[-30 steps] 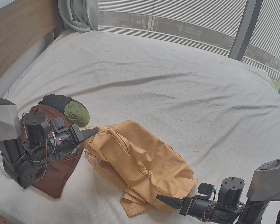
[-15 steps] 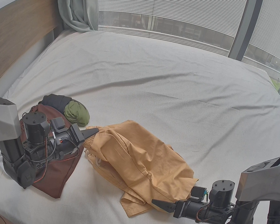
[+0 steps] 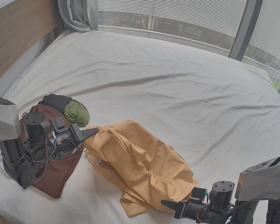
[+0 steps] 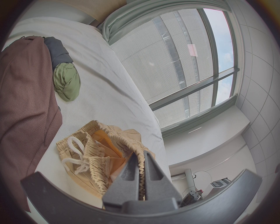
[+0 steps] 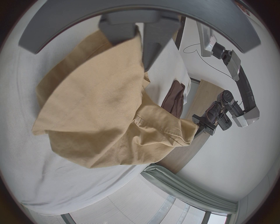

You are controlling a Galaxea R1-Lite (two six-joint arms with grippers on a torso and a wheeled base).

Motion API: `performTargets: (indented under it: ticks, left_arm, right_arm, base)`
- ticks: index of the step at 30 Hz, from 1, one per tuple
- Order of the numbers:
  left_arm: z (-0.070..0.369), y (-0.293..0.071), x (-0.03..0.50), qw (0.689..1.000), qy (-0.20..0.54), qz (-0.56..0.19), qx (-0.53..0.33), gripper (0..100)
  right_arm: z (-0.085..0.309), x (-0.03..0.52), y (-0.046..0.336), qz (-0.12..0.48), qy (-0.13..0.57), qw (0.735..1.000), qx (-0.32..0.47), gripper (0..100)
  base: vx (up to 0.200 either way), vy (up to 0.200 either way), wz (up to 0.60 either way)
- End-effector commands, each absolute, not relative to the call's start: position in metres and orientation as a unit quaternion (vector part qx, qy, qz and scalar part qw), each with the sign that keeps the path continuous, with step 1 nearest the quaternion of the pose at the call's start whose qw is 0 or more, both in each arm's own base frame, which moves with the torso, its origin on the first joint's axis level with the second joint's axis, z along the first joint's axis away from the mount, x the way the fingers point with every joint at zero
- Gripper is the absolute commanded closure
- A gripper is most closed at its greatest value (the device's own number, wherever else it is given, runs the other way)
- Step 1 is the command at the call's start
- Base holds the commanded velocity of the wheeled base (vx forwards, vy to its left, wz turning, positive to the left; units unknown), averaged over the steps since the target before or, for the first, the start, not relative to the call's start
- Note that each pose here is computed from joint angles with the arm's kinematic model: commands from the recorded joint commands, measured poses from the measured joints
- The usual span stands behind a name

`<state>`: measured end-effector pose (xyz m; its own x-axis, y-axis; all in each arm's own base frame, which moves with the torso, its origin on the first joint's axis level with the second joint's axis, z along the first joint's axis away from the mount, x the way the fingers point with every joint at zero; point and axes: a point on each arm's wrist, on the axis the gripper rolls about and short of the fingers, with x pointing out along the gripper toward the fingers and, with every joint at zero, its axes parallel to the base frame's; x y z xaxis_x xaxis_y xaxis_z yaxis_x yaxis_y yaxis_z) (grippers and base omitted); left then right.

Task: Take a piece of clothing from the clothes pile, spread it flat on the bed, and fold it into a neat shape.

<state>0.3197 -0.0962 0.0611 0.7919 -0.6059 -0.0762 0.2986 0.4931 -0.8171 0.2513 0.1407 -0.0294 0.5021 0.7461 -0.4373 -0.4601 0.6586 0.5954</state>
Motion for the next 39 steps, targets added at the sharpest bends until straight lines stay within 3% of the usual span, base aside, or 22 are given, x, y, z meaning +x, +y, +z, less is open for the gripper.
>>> performTargets:
  ticks: [1,8,12,24,31,32,39]
  left_arm:
    - [0.06,-0.096,0.32,0.845,0.182,-0.267,-0.427,100]
    - [0.053,-0.096,0.321,0.845,0.19,-0.262,-0.426,100]
    - [0.052,-0.096,0.321,0.845,0.193,-0.261,-0.426,100]
    - [0.04,-0.096,0.322,0.845,0.207,-0.253,-0.424,100]
    - [0.04,-0.096,0.322,0.845,0.207,-0.253,-0.424,100]
    - [0.04,-0.096,0.322,0.845,0.207,-0.253,-0.424,100]
    - [0.041,-0.096,0.322,0.845,0.206,-0.253,-0.424,100]
  right_arm:
    - [-0.014,0.25,0.133,0.355,0.329,0.85,0.207,100]
    - [0.018,0.265,0.1,0.328,0.266,0.877,0.23,100]
    - [0.017,0.274,0.081,0.326,0.261,0.876,0.243,100]
    - [-0.023,0.304,0.061,0.283,0.279,0.88,0.26,100]
    - [-0.027,0.299,0.062,0.304,0.296,0.866,0.264,100]
    - [-0.027,0.299,0.062,0.304,0.296,0.866,0.264,0]
    - [-0.027,0.284,0.078,0.329,0.321,0.849,0.258,0]
  base:
    - [0.0,0.0,0.0]
    - [0.0,0.0,0.0]
    - [0.0,0.0,0.0]
    - [0.0,0.0,0.0]
    - [0.0,0.0,0.0]
    - [0.0,0.0,0.0]
    - [0.0,0.0,0.0]
